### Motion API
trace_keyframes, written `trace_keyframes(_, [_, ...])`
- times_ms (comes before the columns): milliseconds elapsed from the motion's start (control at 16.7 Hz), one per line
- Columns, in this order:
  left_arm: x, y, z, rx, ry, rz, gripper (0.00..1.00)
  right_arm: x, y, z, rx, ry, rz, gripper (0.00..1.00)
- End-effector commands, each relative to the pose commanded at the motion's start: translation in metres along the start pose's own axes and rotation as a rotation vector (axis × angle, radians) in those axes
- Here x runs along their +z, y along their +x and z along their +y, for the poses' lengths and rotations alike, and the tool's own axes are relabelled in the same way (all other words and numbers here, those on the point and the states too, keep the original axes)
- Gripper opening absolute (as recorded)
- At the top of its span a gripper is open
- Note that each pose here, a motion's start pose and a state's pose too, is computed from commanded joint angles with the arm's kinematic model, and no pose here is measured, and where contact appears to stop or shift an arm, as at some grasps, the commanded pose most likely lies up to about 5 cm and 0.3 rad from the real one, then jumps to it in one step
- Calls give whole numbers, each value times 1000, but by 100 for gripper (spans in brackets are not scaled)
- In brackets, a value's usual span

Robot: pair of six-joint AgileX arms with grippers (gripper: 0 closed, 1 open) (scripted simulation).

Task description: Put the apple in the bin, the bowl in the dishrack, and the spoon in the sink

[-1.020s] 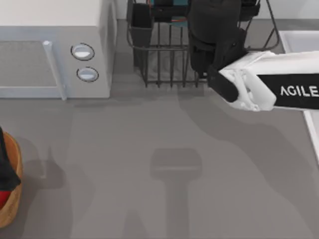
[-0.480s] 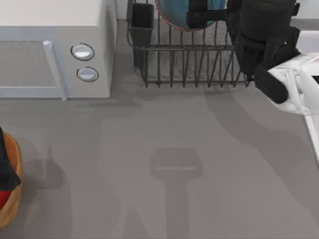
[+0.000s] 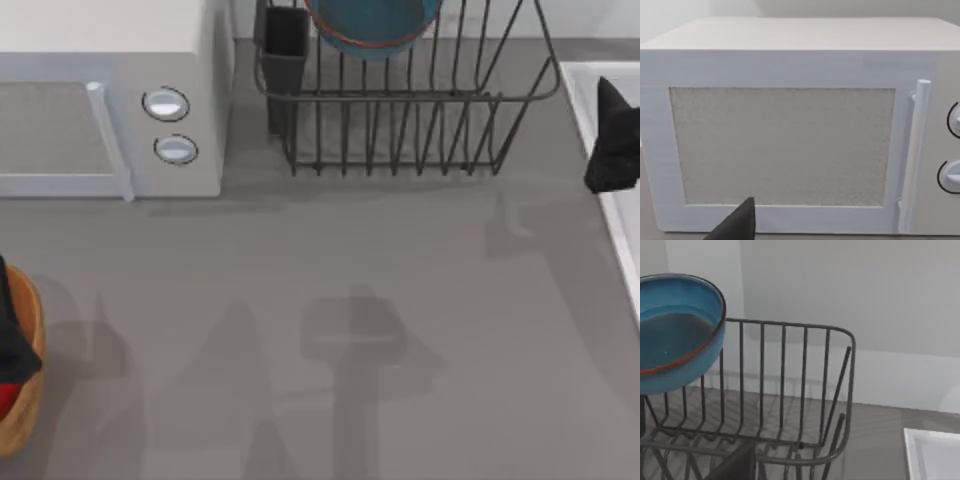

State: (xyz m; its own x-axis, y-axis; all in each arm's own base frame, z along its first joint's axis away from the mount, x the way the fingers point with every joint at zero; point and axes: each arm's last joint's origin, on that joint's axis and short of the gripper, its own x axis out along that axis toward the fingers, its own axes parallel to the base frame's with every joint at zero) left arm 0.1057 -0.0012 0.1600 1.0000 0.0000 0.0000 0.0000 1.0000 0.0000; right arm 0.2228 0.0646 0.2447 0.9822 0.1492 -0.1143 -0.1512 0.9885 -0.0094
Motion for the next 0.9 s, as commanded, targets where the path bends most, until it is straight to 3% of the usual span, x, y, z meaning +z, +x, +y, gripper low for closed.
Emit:
trace_keyframes(180, [0,0,0,0,0,0,100,-25,-61,-21,-3,4,-55,100])
trace_keyframes(360, [0,0,0,0,0,0,100,-58,-94,-33,-40,5,-89,100])
trace_keyframes(600, [0,0,0,0,0,0,100,-93,-110,-42,-109,12,-101,100])
trace_keyframes(900, [0,0,0,0,0,0,100,-99,-115,-47,-151,18,-114,100])
